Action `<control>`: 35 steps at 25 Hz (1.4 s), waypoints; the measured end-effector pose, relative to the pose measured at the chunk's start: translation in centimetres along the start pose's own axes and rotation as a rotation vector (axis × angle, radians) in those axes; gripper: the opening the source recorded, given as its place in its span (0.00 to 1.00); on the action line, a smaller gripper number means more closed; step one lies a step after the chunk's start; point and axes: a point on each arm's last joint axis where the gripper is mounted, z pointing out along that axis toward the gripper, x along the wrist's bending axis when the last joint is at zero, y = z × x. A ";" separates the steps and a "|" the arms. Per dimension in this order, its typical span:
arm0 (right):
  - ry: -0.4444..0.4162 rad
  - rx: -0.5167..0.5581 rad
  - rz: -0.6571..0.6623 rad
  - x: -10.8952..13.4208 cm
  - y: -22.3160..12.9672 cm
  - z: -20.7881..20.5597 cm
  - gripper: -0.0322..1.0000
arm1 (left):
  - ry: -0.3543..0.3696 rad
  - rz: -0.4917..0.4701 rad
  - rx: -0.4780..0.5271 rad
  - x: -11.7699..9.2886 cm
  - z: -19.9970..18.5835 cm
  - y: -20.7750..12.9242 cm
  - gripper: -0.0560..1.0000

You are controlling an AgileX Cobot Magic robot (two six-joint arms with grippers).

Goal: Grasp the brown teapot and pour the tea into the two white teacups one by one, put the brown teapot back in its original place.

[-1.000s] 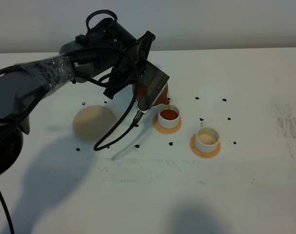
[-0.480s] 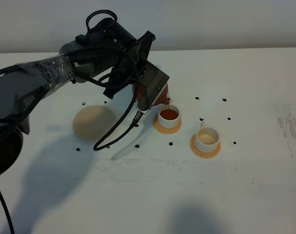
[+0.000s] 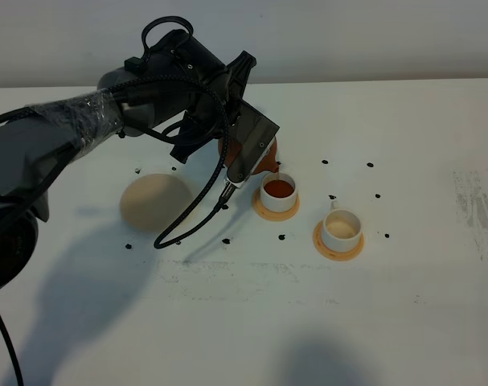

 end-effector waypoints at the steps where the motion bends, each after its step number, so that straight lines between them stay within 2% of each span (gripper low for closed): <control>1: 0.000 0.000 -0.006 0.0 0.0 0.0 0.42 | 0.000 0.001 0.000 0.0 0.0 0.0 0.14; 16: 0.000 0.000 -0.006 0.0 0.0 0.0 0.42 | 0.025 0.053 -0.004 0.2 0.0 0.0 0.14; 35: 0.000 0.000 0.000 0.0 0.0 0.0 0.42 | 0.090 0.121 -0.007 0.9 -0.1 0.5 0.14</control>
